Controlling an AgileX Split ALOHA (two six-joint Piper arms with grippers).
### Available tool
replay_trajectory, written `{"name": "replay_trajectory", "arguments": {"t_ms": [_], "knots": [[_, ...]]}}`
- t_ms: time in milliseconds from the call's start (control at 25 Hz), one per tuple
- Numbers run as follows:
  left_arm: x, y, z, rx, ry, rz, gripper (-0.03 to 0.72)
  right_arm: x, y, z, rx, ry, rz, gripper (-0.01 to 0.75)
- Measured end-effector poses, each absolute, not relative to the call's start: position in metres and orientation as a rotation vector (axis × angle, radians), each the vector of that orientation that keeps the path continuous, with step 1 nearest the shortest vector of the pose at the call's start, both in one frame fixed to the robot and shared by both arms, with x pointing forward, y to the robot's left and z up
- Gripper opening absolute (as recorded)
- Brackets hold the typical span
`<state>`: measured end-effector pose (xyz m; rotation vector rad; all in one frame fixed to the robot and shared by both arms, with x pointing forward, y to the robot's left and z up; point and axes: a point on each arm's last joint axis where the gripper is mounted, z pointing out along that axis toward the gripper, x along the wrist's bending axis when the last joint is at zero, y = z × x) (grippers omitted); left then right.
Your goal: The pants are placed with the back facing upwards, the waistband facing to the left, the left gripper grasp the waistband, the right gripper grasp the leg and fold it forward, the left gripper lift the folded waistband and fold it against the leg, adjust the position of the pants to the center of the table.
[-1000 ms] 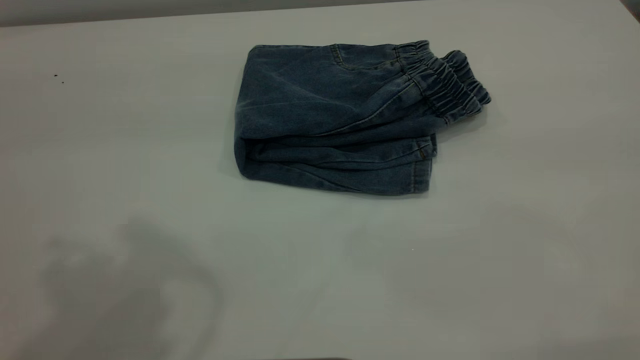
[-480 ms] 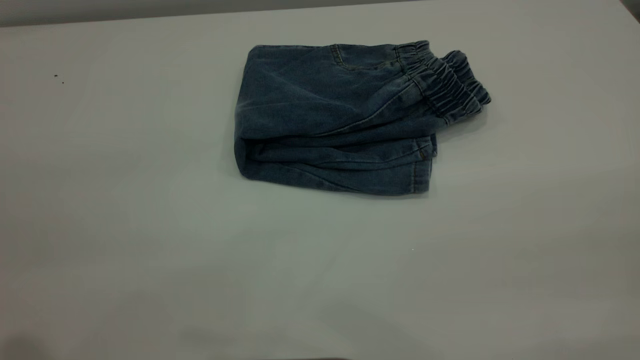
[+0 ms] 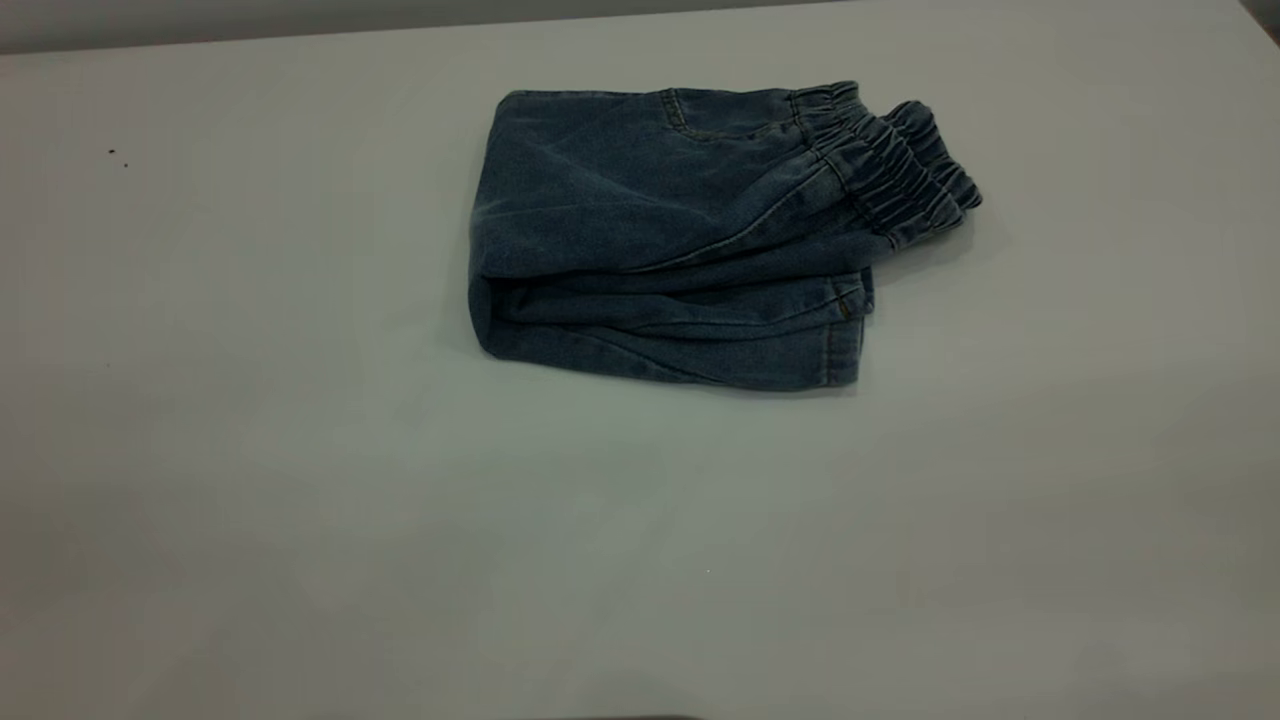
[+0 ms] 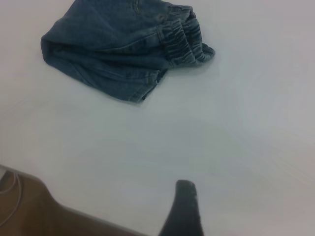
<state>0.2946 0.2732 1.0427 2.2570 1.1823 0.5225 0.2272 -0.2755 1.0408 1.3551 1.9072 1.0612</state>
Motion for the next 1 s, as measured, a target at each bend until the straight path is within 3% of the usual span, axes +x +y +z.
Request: {"name": "replay_trajectory", "arguments": {"t_ms": [720,1000], "knots": [[0.264,0.271,1.041,2.280,0.876,0.396,0.470,0.227,-0.276,1.041,1.359,1.904,1.064,0.547],[0.255,0.283,1.044,2.095,1.118,0.591,0.470,0.227,-0.276,1.041,1.362,1.901,1.062,0.547]]}}
